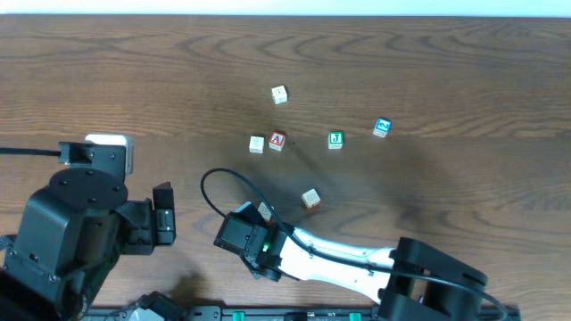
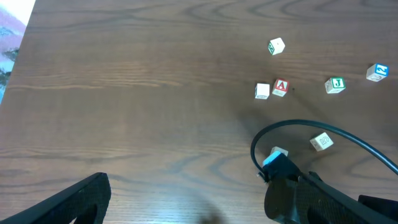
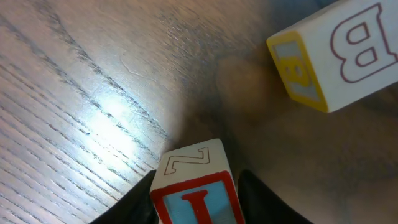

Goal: Spell out Ai2
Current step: 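Carry the red I block with the right gripper toward the A block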

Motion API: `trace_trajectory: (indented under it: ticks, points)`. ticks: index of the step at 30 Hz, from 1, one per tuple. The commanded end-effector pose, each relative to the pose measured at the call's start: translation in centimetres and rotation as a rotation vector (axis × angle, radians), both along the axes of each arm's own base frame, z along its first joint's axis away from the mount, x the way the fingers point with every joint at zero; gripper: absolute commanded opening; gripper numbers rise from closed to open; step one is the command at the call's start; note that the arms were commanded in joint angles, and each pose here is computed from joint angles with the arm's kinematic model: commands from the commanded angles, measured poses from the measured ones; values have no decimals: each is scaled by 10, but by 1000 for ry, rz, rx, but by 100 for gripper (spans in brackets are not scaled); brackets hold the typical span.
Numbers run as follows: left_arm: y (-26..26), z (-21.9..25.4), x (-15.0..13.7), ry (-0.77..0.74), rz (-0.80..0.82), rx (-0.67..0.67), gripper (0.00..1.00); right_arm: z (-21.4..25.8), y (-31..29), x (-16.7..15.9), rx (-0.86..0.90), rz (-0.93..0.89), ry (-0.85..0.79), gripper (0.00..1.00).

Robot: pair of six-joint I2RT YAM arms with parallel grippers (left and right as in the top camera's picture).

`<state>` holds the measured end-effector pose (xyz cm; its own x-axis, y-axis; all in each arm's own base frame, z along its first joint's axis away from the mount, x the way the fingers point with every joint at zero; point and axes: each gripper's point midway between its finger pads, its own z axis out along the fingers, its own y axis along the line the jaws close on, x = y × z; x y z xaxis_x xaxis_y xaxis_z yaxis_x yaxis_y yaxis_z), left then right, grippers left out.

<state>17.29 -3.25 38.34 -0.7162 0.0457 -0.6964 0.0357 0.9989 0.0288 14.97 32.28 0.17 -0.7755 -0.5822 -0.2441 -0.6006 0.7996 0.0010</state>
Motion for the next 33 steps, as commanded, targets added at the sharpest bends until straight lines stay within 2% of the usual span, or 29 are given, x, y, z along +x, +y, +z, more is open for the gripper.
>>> trace_trajectory:
  ticks: [1,10,18,22,27,33]
  points:
    - [5,0,-2,2,14,14,95,0,-1,4,2,-10,-7,36]
    - [5,0,-2,2,14,15,95,39,28,27,75,-9,-46,31]
    - [5,0,-3,5,14,16,95,90,21,93,73,-97,-169,31]
    - [4,-1,-3,5,12,14,95,111,1,129,77,-204,-184,29]
    - [4,-1,-3,6,12,14,96,128,-39,170,91,-436,-169,29]
    - [4,-1,-3,6,12,14,96,126,-68,194,152,-640,-104,29]
